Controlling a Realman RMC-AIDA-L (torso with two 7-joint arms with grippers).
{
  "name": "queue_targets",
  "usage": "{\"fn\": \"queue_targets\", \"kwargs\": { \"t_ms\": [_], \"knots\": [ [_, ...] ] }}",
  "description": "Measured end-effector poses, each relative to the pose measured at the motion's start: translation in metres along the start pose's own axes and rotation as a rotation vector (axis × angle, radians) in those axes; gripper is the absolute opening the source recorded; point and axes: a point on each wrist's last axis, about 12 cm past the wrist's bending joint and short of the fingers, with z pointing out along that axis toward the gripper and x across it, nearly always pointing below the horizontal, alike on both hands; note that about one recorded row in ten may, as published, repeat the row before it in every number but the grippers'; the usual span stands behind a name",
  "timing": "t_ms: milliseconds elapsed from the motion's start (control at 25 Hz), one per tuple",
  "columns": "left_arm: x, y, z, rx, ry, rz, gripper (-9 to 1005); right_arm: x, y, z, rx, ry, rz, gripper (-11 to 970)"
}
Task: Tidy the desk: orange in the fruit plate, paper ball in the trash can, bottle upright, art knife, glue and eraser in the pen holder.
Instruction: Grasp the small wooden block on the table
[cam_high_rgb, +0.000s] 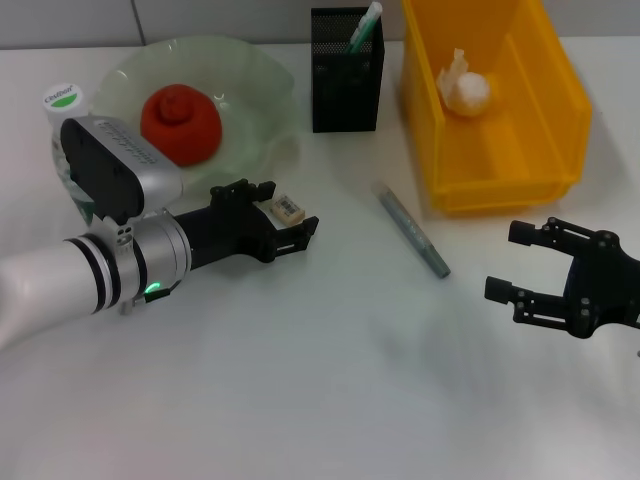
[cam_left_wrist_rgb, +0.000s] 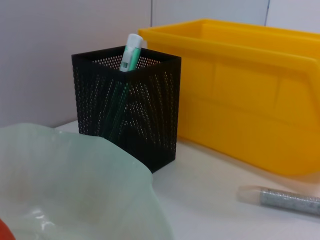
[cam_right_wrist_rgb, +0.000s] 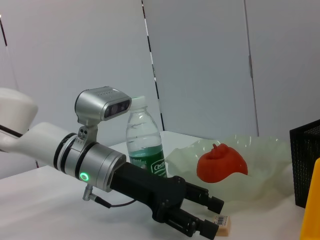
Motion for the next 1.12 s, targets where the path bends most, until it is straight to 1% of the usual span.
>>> {"fn": "queue_targets", "kwargs": {
  "t_ms": [400, 560, 1000, 1120],
  "knots": [
    [0.0, 0.0013, 0.0008, -0.01, 0.007, 0.003, 759, -0.0005, 0.0009, 0.0, -0.008, -0.004, 0.0, 802],
    [0.0001, -0.0016, 0.0026, 0.004, 0.016, 0.019, 749, -0.0006, 0.001, -0.0001, -0.008, -0.005, 0.0, 801],
    [-0.0028, -0.0015, 0.007, -0.002, 0.033, 0.044, 521, -0.0004, 0.001, -0.0008, -0.006, -0.006, 0.004, 801],
    [-0.0034, -0.0027, 0.0092, -0.003, 0.043, 0.055, 526, -0.0005, 0.0008, -0.001, -0.005, -0.006, 0.006, 801]
  ]
}}
